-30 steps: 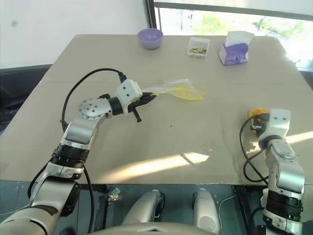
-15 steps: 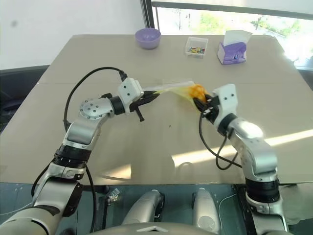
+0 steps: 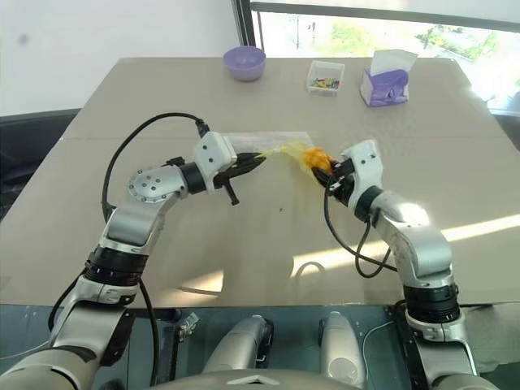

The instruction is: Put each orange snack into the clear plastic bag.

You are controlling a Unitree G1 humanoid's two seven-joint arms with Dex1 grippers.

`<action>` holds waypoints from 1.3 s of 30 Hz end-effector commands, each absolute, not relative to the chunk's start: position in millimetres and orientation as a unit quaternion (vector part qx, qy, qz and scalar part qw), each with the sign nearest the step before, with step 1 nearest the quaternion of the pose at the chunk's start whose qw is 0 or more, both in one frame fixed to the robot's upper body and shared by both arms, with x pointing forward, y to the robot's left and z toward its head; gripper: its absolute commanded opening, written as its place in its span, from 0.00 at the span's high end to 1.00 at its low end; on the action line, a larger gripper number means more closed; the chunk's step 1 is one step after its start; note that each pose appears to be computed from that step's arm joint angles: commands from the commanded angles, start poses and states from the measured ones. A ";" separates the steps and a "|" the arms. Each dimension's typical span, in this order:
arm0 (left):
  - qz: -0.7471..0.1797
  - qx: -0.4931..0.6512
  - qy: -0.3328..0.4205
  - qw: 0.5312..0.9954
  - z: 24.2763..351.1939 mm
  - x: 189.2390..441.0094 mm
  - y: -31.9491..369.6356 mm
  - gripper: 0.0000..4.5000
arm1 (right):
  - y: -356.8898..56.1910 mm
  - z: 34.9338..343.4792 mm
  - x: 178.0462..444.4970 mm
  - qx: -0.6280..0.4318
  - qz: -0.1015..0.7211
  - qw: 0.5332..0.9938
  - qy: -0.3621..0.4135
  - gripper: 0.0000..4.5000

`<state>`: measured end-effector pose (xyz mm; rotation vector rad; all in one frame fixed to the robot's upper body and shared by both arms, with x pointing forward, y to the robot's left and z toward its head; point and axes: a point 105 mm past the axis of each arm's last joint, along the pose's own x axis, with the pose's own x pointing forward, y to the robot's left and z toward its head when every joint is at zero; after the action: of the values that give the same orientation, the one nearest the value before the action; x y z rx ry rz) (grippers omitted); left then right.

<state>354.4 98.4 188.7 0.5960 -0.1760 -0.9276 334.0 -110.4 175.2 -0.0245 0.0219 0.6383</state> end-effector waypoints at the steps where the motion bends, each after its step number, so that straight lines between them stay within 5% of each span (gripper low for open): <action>1: -0.423 0.297 -0.103 0.850 201.7 354.9 103.1 1.00 | -125.6 190.4 323.2 -0.001 0.303 0.953 -0.012 0.68; 19: -0.451 0.300 -0.122 0.831 204.7 348.5 91.0 1.00 | -115.4 174.7 323.5 0.033 0.326 0.944 0.030 0.68; 31: -0.525 0.358 -0.179 0.751 186.8 314.9 84.3 1.00 | -101.9 155.8 345.2 0.027 0.362 0.929 0.067 0.68; 39: -0.553 0.348 -0.132 0.745 171.3 309.2 98.6 1.00 | -95.6 180.5 352.5 0.130 0.363 0.922 0.014 0.68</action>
<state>310.4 94.4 165.4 0.7636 -0.2827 -1.2083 350.7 -90.5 156.4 0.2343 0.1247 0.7496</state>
